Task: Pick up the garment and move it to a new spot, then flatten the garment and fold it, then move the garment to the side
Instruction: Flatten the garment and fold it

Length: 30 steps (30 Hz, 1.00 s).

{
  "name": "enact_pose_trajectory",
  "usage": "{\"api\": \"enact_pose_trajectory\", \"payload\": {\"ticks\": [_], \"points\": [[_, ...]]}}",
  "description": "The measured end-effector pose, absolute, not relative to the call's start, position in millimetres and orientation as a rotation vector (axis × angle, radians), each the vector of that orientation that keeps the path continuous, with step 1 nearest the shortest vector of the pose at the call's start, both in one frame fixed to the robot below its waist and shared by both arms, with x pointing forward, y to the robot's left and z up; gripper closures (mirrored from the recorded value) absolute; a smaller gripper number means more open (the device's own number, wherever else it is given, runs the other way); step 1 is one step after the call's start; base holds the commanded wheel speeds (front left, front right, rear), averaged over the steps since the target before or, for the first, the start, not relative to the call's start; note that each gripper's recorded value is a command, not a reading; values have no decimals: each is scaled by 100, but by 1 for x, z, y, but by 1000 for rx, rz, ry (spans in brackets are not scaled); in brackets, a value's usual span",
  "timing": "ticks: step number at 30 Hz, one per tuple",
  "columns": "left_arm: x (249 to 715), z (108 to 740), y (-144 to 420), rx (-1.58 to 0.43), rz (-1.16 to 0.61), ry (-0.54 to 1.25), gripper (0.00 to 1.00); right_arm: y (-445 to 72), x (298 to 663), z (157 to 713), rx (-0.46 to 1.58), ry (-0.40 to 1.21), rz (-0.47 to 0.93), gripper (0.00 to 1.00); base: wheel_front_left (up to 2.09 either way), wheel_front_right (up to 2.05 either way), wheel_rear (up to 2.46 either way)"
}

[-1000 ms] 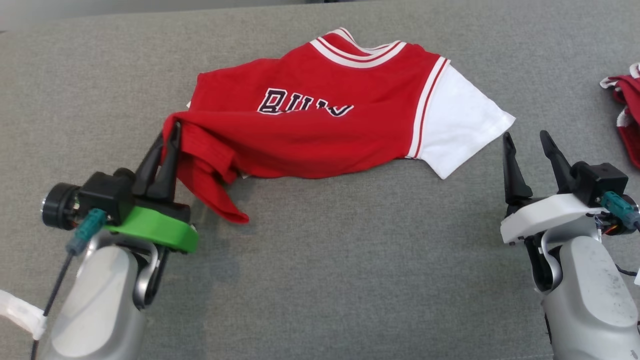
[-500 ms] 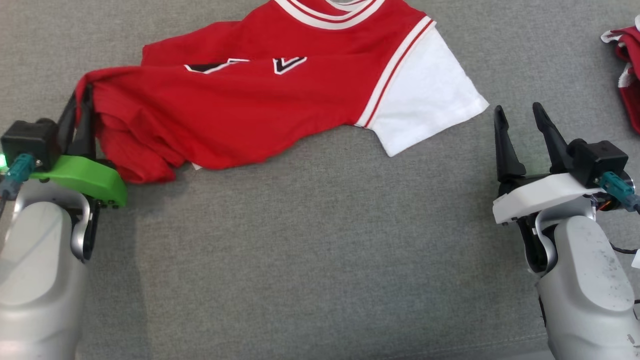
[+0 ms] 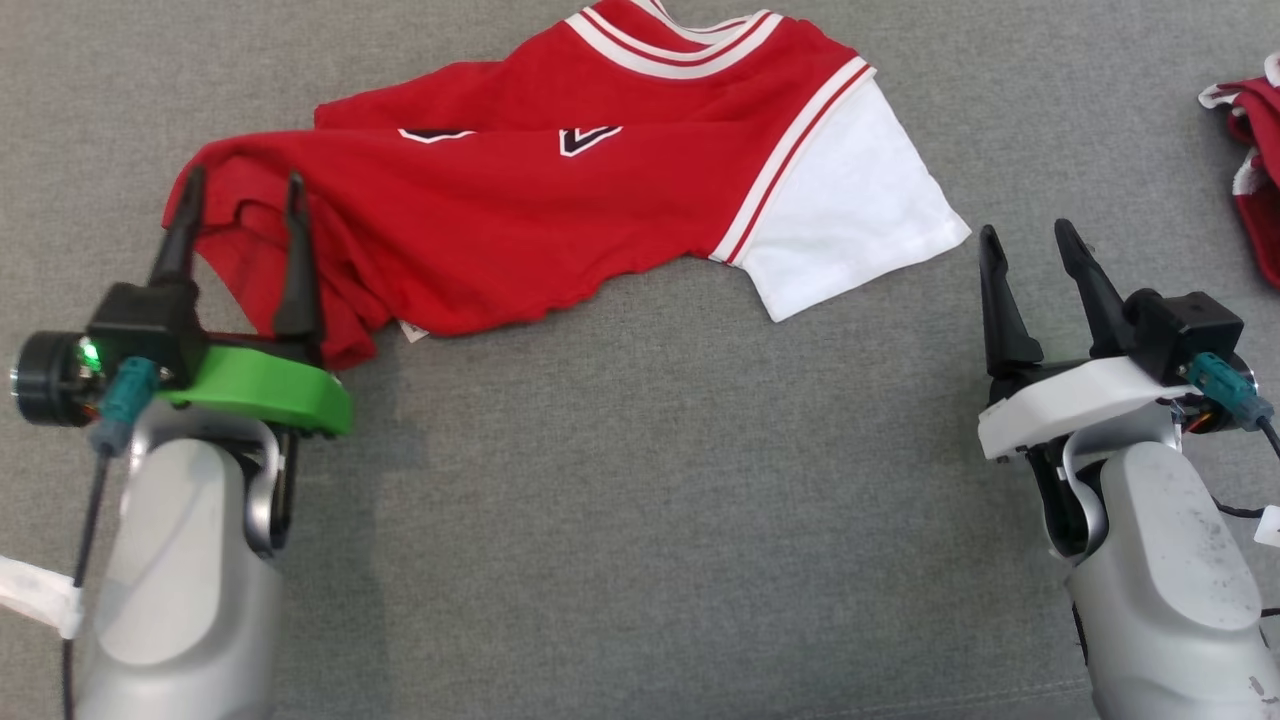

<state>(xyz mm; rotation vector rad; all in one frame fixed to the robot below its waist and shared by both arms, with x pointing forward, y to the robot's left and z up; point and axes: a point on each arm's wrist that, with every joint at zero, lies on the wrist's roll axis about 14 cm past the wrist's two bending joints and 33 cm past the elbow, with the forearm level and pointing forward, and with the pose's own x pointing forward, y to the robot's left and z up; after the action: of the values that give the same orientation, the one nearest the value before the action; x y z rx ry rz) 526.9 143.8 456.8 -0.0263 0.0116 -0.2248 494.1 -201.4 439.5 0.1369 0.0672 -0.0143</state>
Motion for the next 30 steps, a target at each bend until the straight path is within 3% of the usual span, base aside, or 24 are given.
{"api": "enact_pose_trajectory", "payload": {"ticks": [9,30], "points": [[484,433,96,-86,-328,101,0,-197,486,447,148,59,-4,0,0,0,0],[464,385,111,-142,-236,252,0,-203,479,438,145,86,-21,0,0,0,0]]}}
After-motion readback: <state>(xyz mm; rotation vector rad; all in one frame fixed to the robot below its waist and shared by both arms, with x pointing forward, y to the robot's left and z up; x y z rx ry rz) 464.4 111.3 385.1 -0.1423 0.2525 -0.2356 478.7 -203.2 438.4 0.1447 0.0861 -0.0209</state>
